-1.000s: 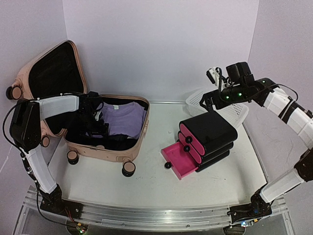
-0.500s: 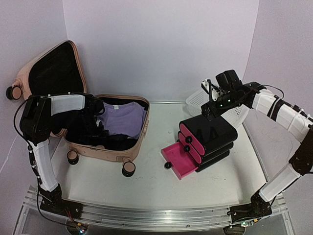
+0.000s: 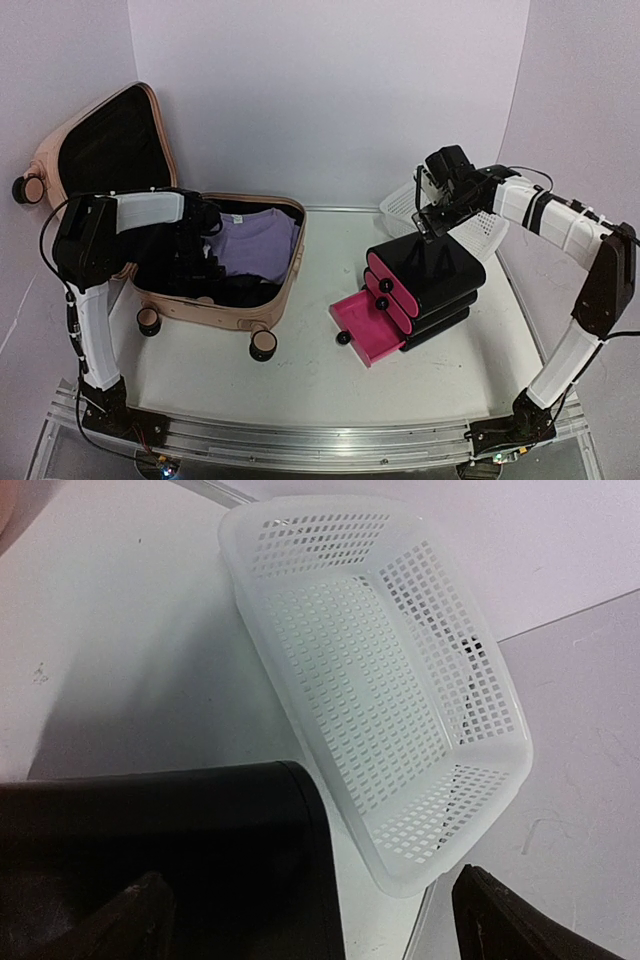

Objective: Open, take out, and arrange the luggage

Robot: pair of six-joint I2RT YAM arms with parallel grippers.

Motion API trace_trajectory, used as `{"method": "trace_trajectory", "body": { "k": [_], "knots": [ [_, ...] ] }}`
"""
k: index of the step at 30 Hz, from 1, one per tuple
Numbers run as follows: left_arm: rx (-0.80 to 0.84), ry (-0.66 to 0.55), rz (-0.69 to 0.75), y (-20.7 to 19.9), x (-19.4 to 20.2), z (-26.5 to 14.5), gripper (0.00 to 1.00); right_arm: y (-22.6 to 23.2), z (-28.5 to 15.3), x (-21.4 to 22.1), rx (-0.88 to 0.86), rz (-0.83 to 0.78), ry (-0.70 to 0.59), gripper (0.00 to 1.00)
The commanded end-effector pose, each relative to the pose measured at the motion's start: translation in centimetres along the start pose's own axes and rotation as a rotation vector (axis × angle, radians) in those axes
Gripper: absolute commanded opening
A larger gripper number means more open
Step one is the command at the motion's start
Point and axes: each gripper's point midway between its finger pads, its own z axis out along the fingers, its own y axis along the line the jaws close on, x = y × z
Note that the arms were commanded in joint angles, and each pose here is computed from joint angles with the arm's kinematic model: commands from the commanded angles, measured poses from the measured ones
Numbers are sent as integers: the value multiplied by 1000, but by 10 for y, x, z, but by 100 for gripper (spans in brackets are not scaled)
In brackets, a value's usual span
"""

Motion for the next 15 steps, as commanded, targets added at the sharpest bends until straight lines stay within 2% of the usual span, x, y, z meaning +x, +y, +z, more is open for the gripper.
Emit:
{"method": "trace_trajectory", "body": {
  "k": [1, 5, 9, 11, 13, 15],
  "knots": [
    [-23, 13, 21, -6, 3, 3, 83, -24, -4, -20, 67, 77, -38, 98],
    [-38, 22, 23, -7, -4, 10, 79, -22, -1, -22, 50, 64, -32, 98],
    [-99, 67, -7, 4, 1, 20, 86, -26, 0, -20, 57, 68, -28, 98],
    [-111, 85, -23, 8, 6, 24, 87, -29, 0, -19, 61, 76, -25, 98],
    [-116, 105, -30, 10, 12, 28, 85, -29, 0, -17, 61, 78, -22, 98],
    [-117, 117, -29, 11, 17, 30, 79, -30, -1, -15, 61, 80, -22, 98]
  ]
}}
